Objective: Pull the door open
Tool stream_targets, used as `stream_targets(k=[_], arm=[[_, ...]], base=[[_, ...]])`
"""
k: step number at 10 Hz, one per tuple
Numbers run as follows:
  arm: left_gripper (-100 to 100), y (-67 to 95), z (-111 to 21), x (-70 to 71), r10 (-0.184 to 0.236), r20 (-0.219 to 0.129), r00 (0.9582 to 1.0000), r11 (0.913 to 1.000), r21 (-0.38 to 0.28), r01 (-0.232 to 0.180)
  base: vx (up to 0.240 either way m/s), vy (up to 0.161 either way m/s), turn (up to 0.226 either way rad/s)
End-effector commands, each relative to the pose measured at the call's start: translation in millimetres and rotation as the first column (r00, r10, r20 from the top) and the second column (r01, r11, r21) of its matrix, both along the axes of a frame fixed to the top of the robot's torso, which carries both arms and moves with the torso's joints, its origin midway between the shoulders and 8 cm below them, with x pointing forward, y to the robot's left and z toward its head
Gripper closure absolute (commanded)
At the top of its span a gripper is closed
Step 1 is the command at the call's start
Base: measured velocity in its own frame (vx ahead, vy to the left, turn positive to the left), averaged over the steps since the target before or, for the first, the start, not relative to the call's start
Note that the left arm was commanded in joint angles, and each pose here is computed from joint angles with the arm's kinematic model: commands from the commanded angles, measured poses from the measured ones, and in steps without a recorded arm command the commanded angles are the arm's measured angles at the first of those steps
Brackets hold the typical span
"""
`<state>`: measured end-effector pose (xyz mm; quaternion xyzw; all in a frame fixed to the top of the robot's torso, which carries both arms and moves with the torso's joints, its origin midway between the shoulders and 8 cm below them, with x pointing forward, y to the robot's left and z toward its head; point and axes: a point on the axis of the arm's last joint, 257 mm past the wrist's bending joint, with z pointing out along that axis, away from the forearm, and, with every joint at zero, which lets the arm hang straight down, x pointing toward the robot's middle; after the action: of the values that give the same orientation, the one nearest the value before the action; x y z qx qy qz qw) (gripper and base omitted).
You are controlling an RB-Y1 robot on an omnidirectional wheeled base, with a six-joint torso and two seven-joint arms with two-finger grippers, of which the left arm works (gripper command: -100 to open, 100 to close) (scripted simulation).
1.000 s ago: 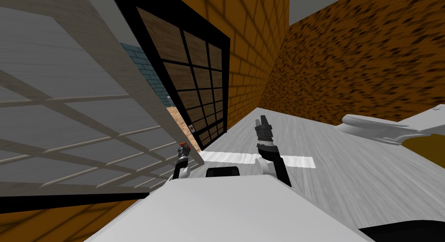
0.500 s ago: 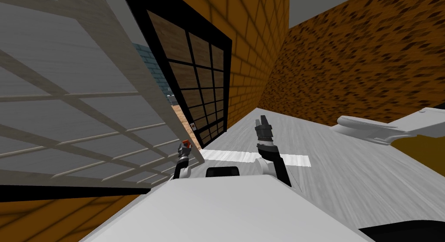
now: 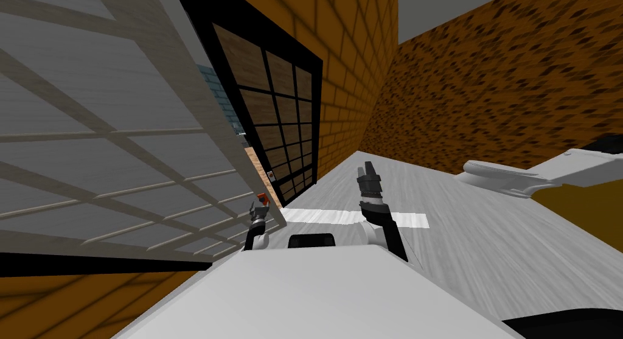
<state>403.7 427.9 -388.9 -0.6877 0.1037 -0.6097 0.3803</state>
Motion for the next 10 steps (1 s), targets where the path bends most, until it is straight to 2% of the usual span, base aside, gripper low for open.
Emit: stream_targets(k=[1, 3, 4, 5, 7, 8, 10], arm=[[-100, -1.9, -0.1, 0.0, 0.002, 0.025, 0.9997, 0.9982, -0.059, -0.001], [-100, -3.7, -0.4, -0.2, 0.005, 0.046, 0.9989, 0.994, -0.109, 0.0], [-100, -5.6, -0.8, -0.4, 0.009, 0.065, 0.9979, 0.9879, -0.155, 0.001], [-100, -5.6, -0.8, -0.4, 0.01, 0.067, 0.9977, 0.9872, -0.159, 0.001], [-100, -9.4, -1.7, -0.9, 0.02, 0.101, 0.9947, 0.9698, -0.244, 0.005], [-100, -9.4, -1.7, -0.9, 0.021, 0.107, 0.9941, 0.9662, -0.258, 0.007], [-100, -13.2, -2.8, -1.5, 0.035, 0.137, 0.9899, 0.9416, -0.336, 0.014]], base=[[-0.034, 0.004, -0.025], [-0.044, 0.006, -0.031], [-0.04, 0.009, -0.023], [-0.029, 0.007, -0.014], [-0.051, 0.002, -0.029], [-0.045, 0.006, -0.021], [-0.045, 0.011, -0.036]])
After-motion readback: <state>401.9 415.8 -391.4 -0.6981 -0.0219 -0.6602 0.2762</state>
